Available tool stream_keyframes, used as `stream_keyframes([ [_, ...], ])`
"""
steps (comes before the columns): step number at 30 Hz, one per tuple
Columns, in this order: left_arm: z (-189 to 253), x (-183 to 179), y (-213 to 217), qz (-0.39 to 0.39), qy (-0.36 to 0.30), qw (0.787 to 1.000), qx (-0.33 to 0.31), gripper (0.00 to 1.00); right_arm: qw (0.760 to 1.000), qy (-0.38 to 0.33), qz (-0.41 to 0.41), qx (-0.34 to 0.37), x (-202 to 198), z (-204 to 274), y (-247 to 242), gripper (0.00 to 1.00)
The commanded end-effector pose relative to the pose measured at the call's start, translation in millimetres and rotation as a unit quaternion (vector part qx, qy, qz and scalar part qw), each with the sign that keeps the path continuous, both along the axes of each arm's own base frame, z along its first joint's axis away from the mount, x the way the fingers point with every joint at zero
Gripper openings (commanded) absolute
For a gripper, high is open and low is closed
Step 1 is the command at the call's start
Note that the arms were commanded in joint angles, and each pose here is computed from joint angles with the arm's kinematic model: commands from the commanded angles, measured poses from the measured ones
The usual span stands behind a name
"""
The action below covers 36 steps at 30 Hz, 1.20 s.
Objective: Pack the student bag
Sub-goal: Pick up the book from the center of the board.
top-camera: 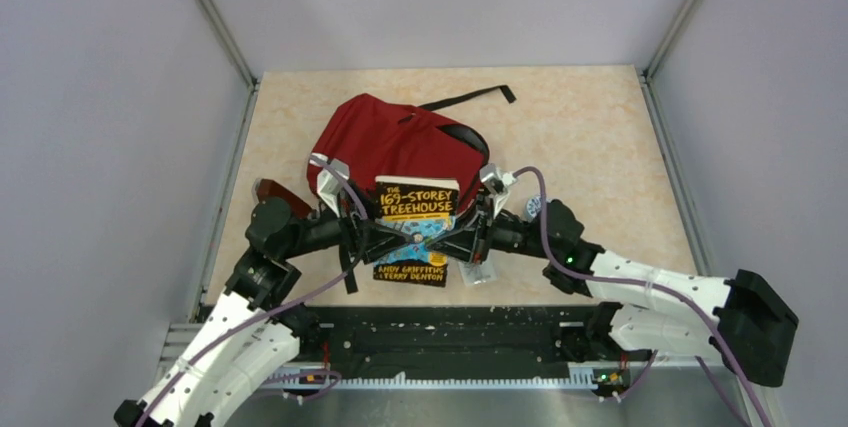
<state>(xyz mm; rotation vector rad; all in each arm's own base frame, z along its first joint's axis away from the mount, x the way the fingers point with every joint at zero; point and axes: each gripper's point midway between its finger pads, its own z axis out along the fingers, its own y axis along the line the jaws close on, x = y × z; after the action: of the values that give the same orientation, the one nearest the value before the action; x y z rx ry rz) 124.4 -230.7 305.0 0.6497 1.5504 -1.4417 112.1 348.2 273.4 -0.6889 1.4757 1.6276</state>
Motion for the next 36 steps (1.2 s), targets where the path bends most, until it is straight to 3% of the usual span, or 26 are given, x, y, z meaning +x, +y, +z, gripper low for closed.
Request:
stream_keyframes([
  [1, -1, 32, 7, 0.070, -0.027, 0.995, 0.072, 0.74, 0.989, -0.048, -0.136, 0.036, 51, 57, -33, 0.00],
  [4, -22, 67, 14, 0.128, -0.012, 0.980, 0.149, 0.83, 0.961, -0.042, -0.275, -0.013, 95, 57, -72, 0.00],
  [9, -51, 112, 0, 0.170, 0.029, 0.963, 0.207, 0.83, 0.884, -0.037, -0.454, -0.104, 144, 43, -143, 0.00],
  [15, -80, 151, -46, 0.202, 0.032, 0.947, 0.249, 0.83, 0.800, -0.036, -0.570, -0.184, 187, 20, -206, 0.00],
  [18, -92, 170, -70, 0.212, 0.038, 0.945, 0.246, 0.85, 0.771, -0.011, -0.604, -0.200, 199, 8, -233, 0.00],
  [26, -115, 210, -126, 0.220, 0.022, 0.935, 0.276, 0.88, 0.774, 0.011, -0.610, -0.169, 196, 7, -244, 0.00],
  [36, -158, 275, -112, 0.329, -0.022, 0.843, 0.424, 0.92, 0.788, 0.013, -0.596, -0.153, 180, 8, -244, 0.00],
])
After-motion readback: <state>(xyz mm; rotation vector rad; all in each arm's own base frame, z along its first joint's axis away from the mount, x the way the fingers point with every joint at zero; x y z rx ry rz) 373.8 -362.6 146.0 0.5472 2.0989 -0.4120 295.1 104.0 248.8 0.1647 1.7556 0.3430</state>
